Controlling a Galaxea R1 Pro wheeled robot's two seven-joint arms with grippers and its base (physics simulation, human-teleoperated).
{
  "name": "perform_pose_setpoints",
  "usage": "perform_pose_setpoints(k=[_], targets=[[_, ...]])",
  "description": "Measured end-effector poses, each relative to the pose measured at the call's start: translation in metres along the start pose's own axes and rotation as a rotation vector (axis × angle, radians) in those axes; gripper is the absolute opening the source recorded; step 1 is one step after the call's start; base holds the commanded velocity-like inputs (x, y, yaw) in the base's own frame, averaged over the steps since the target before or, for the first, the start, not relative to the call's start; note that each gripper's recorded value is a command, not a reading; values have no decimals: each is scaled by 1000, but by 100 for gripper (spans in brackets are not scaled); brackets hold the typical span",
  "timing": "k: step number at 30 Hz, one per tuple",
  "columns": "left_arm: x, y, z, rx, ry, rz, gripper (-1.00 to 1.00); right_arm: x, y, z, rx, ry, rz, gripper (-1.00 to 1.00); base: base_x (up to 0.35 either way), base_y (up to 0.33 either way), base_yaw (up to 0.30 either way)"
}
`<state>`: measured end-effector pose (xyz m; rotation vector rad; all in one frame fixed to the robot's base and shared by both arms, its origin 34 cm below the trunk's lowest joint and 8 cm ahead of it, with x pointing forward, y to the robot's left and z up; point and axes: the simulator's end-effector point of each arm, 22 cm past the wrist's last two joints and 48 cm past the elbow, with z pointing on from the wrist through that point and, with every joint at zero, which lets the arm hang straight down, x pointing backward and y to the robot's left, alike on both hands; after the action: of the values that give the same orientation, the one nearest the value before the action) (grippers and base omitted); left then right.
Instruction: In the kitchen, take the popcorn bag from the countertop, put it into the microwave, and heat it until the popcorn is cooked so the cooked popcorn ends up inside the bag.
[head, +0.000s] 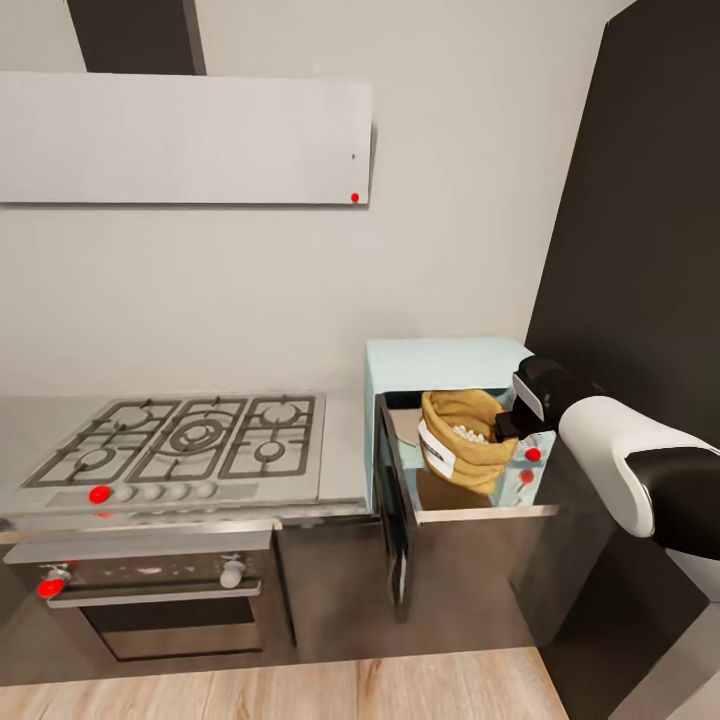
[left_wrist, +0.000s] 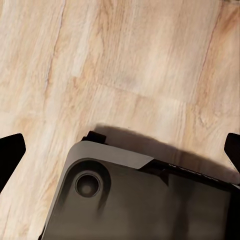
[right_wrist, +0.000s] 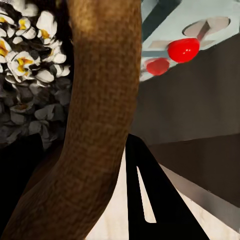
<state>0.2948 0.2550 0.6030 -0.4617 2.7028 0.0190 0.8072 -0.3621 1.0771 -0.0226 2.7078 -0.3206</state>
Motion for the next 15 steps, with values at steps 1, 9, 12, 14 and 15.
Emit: perform_pose_setpoints(k=[1, 9, 12, 14, 15], targets=[[0, 0, 0, 0, 0, 0, 100, 0, 0, 0, 0, 0, 0, -100, 326, 0, 0], [0, 0, 0, 0, 0, 0, 100, 0, 0, 1, 0, 1, 0, -100, 172, 0, 0], [0, 0, 0, 0, 1, 0, 100, 0, 0, 1, 0, 1, 0, -100, 7, 0, 0], [0, 0, 0, 1, 1, 0, 100, 0, 0, 1, 0, 1, 0, -100, 1, 0, 0], [0, 0, 0, 0, 1, 0, 100, 0, 0, 1, 0, 1, 0, -100, 0, 0, 0]])
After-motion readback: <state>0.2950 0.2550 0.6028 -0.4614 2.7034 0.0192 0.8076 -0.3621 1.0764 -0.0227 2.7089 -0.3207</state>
